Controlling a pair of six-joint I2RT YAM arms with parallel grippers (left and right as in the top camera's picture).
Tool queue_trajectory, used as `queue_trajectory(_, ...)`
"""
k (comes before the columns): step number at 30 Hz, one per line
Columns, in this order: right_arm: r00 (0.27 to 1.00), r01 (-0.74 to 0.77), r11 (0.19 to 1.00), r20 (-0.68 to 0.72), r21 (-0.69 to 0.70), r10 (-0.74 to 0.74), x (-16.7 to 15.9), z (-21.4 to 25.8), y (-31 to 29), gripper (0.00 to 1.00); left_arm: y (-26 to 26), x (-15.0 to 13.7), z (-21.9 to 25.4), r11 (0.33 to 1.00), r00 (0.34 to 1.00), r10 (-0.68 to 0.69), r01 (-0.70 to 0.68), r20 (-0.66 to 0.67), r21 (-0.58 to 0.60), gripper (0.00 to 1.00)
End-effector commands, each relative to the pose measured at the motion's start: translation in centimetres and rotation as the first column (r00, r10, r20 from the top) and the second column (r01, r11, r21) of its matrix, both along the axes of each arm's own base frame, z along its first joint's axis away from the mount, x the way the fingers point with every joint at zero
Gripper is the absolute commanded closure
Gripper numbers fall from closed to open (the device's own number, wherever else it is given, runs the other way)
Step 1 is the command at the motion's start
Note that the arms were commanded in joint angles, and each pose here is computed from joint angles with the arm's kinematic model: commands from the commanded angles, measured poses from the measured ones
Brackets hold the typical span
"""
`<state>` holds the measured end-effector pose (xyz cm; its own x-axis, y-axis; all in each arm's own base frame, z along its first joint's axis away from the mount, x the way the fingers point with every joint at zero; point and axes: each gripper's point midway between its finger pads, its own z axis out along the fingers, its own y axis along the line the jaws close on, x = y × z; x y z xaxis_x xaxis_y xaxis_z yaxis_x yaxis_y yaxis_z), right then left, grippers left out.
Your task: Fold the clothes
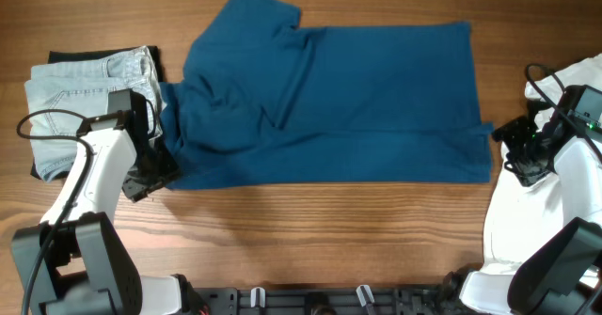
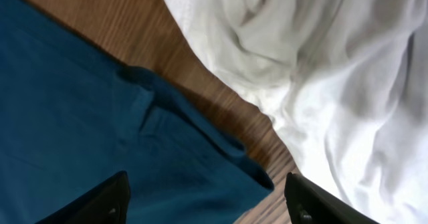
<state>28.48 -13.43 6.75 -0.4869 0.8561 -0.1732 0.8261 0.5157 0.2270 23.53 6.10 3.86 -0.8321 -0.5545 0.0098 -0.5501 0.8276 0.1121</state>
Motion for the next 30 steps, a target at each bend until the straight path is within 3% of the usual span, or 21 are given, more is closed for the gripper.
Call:
queue_trajectory(1, 0.994, -0.085, 0.996, 0.073, 0.02, 0.084, 1.4, 0.9, 0.6, 0.23, -1.4, 2.6, 2.6, 0.995, 0.994, -0.037, 0.047, 0.107, -0.091, 0.43)
queue_trajectory(5, 0.993, -0.111, 0.992, 0.041, 0.058, 0.109, 0.5, 0.0, 1.5, 0.23, -2.9, 6.1, 5.5, 0.983, 0.97, -0.046, 0.087, 0.238, -0.161, 0.44)
queue_trajectory(9, 0.992, 0.033, 0.999, -0.127, 0.038, -0.028, -3.1, -4.4, 0.9, 0.21, -3.6, 8.3, 6.3, 0.98, 0.943, -0.08, 0.133, 0.322, -0.147, 0.41)
queue_trajectory(12, 0.998, -0.043, 0.99, -0.038, 0.135, 0.048, -1.3, -6.2, 2.6, 0.16, -4.3, 8.7, 6.4, 0.971, 0.93, -0.148, 0.202, 0.337, -0.131, 0.4)
queue_trajectory(15, 0.998, -0.043, 0.984, -0.044, 0.173, 0.052, -1.4, -7.2, 3.2, 0.18, -4.6, 8.6, 6.4, 0.968, 0.929, -0.159, 0.213, 0.335, -0.13, 0.39)
queue_trajectory(16, 0.998, -0.046, 0.985, -0.032, 0.169, 0.052, -1.2, -7.3, 3.1, 0.21, -4.6, 8.7, 6.4, 0.969, 0.928, -0.158, 0.212, 0.336, -0.13, 0.39)
queue_trajectory(18, 0.999, -0.054, 0.984, 0.004, 0.169, 0.054, -0.4, -7.2, 3.1, 0.45, -4.5, 8.8, 6.4, 0.969, 0.927, -0.159, 0.213, 0.341, -0.128, 0.39)
queue_trajectory(19, 0.998, -0.058, 0.984, 0.018, 0.166, 0.055, -0.1, -7.0, 3.0, 0.61, -4.5, 8.8, 6.4, 0.969, 0.926, -0.159, 0.213, 0.343, -0.127, 0.39)
queue_trajectory(20, 0.999, -0.05, 0.988, 0.016, 0.145, 0.049, 0.0, -6.9, 2.5, 0.86, -4.5, 8.9, 6.5, 0.969, 0.926, -0.159, 0.213, 0.344, -0.127, 0.39)
queue_trajectory(21, 0.999, -0.041, 0.989, 0.016, 0.14, 0.04, 0.0, -6.5, 2.1, 0.96, -4.5, 8.9, 6.5, 0.969, 0.926, -0.159, 0.213, 0.344, -0.127, 0.39)
queue_trajectory(30, 0.987, 0.075, 0.996, -0.136, -0.048, -0.081, -3.9, -1.4, -2.1, 0.96, -5.1, 9.6, 6.7, 0.962, 0.913, -0.157, 0.227, 0.378, -0.149, 0.37)
